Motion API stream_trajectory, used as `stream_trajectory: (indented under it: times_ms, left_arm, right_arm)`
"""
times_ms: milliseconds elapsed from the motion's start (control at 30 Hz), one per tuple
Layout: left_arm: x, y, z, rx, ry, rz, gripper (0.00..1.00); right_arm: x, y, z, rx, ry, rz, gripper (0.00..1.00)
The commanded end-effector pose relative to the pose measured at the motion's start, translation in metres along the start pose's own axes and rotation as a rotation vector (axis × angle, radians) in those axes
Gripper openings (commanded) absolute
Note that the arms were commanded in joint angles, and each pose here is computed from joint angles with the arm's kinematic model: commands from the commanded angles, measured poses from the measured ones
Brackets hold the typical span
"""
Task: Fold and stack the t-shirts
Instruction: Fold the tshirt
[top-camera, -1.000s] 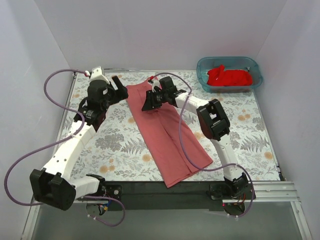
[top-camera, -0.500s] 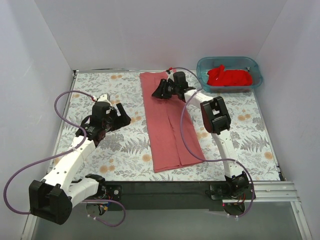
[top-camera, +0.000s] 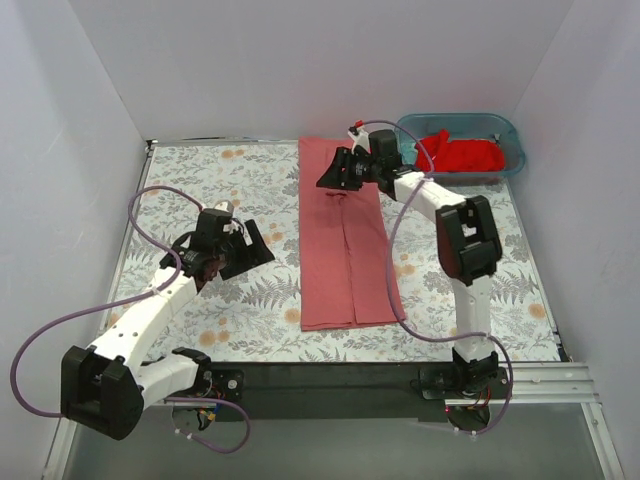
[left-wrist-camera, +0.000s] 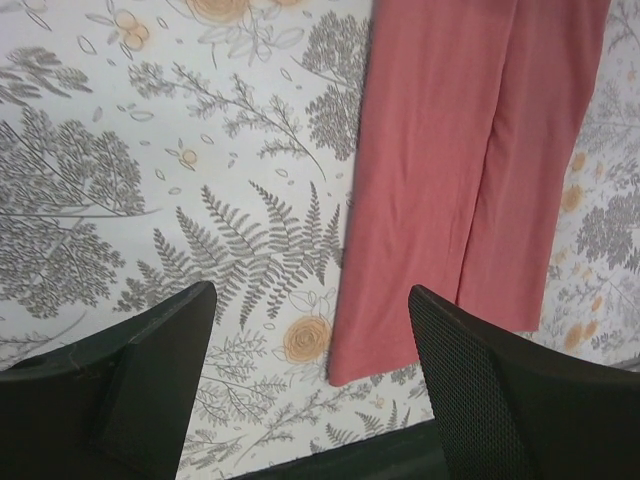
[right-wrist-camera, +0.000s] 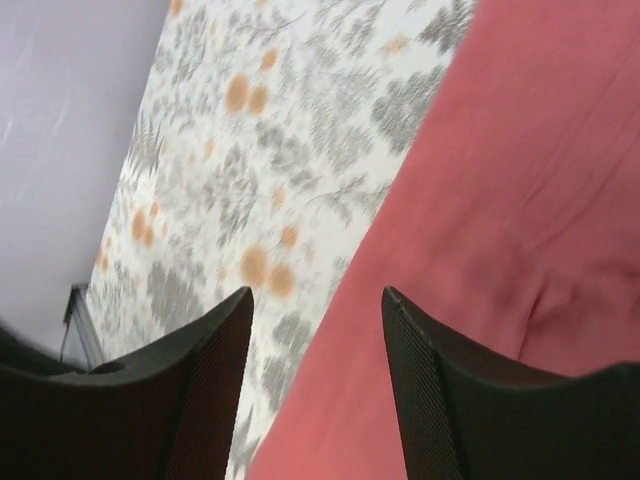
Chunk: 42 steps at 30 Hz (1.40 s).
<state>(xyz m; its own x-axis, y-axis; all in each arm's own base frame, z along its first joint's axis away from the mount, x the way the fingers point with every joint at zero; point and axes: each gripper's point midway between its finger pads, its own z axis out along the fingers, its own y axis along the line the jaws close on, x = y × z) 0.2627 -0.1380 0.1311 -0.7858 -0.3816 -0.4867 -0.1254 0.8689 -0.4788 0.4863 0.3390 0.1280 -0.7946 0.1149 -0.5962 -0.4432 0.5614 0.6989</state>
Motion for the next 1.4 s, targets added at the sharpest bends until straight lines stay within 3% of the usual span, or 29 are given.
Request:
stream_trajectory:
  times_ms: [0, 33, 200, 367, 567, 1267, 1367]
  left_arm:
    - [0.034, -0.002, -0.007, 0.003, 0.122, -0.034, 0.77]
    - [0.040, -0.002, -0.007, 0.003, 0.140, -0.041, 0.77]
    - [0.070, -0.011, -0.011, -0.010, 0.227, -0.055, 0.73]
    - [0.096, -0.011, -0.005, -0.071, 0.307, -0.026, 0.73]
    - [0.125, -0.019, 0.007, -0.143, 0.393, 0.061, 0.70]
    - [0.150, -0.020, 0.031, -0.223, 0.456, 0.129, 0.60]
    - [0.153, -0.018, 0.033, -0.233, 0.470, 0.135, 0.59]
  right_arm:
    - [0.007, 0.047, -0.060, -0.010, 0.008, -0.128, 0.61]
    - [0.018, 0.056, -0.084, 0.026, 0.031, -0.124, 0.61]
    - [0.120, 0.008, -0.158, 0.315, 0.200, -0.108, 0.60]
    - [0.193, -0.019, -0.237, 0.562, 0.329, -0.083, 0.60]
    - [0.265, -0.028, -0.266, 0.577, 0.425, 0.020, 0.57]
    - [0.311, -0.047, -0.257, 0.546, 0.542, 0.091, 0.40]
    - [0.312, -0.049, -0.257, 0.553, 0.545, 0.095, 0.34]
